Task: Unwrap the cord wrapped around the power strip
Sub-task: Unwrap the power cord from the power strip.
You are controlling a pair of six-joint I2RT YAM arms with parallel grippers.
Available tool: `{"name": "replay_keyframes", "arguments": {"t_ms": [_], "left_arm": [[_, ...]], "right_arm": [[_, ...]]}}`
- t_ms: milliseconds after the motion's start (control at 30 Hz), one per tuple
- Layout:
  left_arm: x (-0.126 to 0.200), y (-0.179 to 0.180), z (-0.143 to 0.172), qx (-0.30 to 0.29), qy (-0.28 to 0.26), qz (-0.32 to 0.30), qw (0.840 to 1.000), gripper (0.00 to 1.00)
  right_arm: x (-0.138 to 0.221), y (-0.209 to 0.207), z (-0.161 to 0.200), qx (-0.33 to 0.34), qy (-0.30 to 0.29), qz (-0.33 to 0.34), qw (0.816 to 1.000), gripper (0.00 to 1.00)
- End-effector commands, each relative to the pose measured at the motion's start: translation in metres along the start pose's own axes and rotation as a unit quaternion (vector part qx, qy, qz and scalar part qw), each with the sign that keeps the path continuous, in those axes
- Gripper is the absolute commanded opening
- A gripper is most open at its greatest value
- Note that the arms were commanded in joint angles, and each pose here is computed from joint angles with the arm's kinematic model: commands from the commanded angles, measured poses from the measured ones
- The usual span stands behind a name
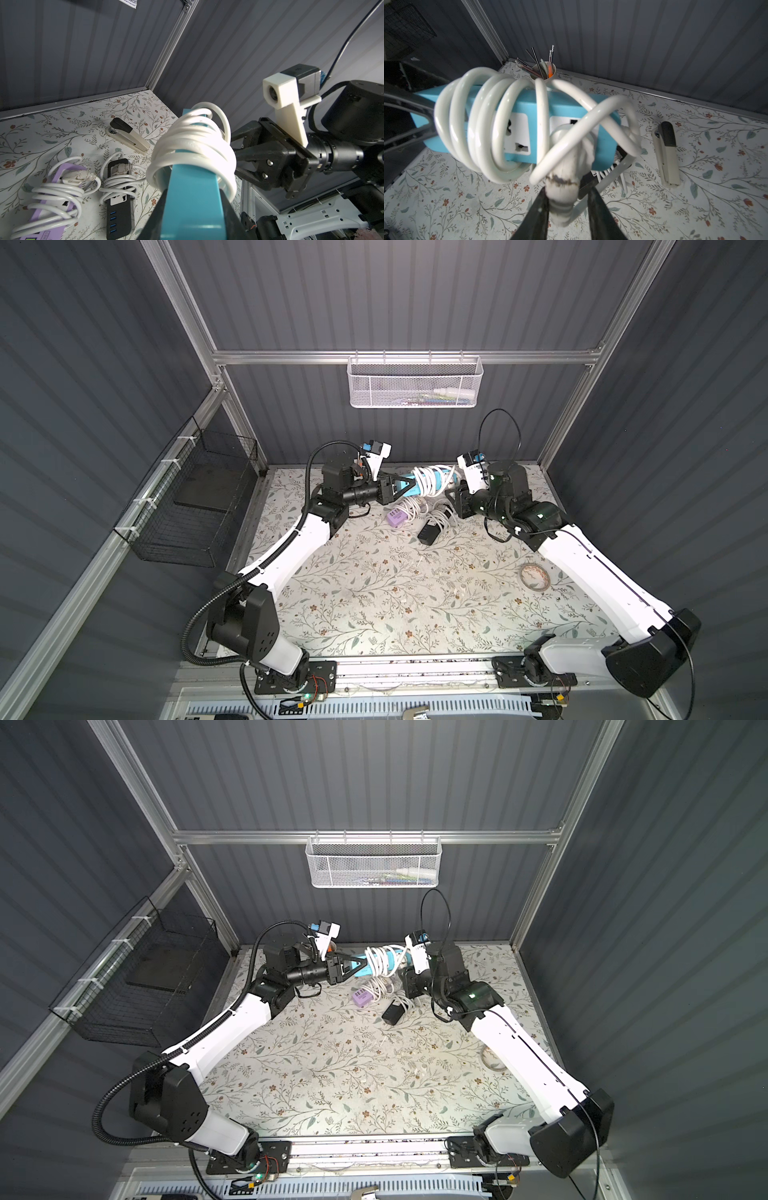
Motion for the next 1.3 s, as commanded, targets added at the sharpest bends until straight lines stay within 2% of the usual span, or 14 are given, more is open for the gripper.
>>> {"name": "replay_keyframes", "arguments": {"t_ms": [0, 167, 300, 667, 1067, 1267], "left_arm": [[0.014, -0.028, -0.026, -0.043, -0.040, 0.036, 0.998, 0.00], [0.013, -0.026, -0.025, -0.041, -0.040, 0.034, 0.998, 0.00], [0.013, -0.024, -0.026, -0.043, -0.042, 0.026, 0.998, 0.00], [0.013, -0.021, -0.025, -0.043, -0.044, 0.013, 0.998, 0.00], [0.015, -0.022, -0.025, -0.048, -0.044, 0.009, 0.998, 0.00], [0.016, -0.022, -0.026, -0.048, -0.046, 0.004, 0.998, 0.00]], "right_arm": [[0.001, 0.004, -0.011, 0.001, -0.018, -0.004, 1.000, 0.21], [-0.001, 0.003, -0.010, 0.001, -0.015, -0.001, 1.000, 0.00], [-0.002, 0.005, -0.008, 0.007, -0.011, 0.008, 1.000, 0.00], [-0.010, 0.047, -0.008, 0.044, -0.007, -0.009, 0.999, 0.00], [0.015, 0.008, -0.020, -0.016, -0.023, -0.032, 0.999, 0.00], [0.014, 0.001, -0.013, 0.000, -0.013, -0.003, 1.000, 0.00]]}}
Point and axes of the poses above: each gripper's point midway between its finger pads, its own x axis back along the fingers, its own y axis along the line the jaws close on, z = x × y, the point moved 4 cm from there along x, back along the fingers, and after that the axes turned 5 degrees about -x, right-handed, at the moved point
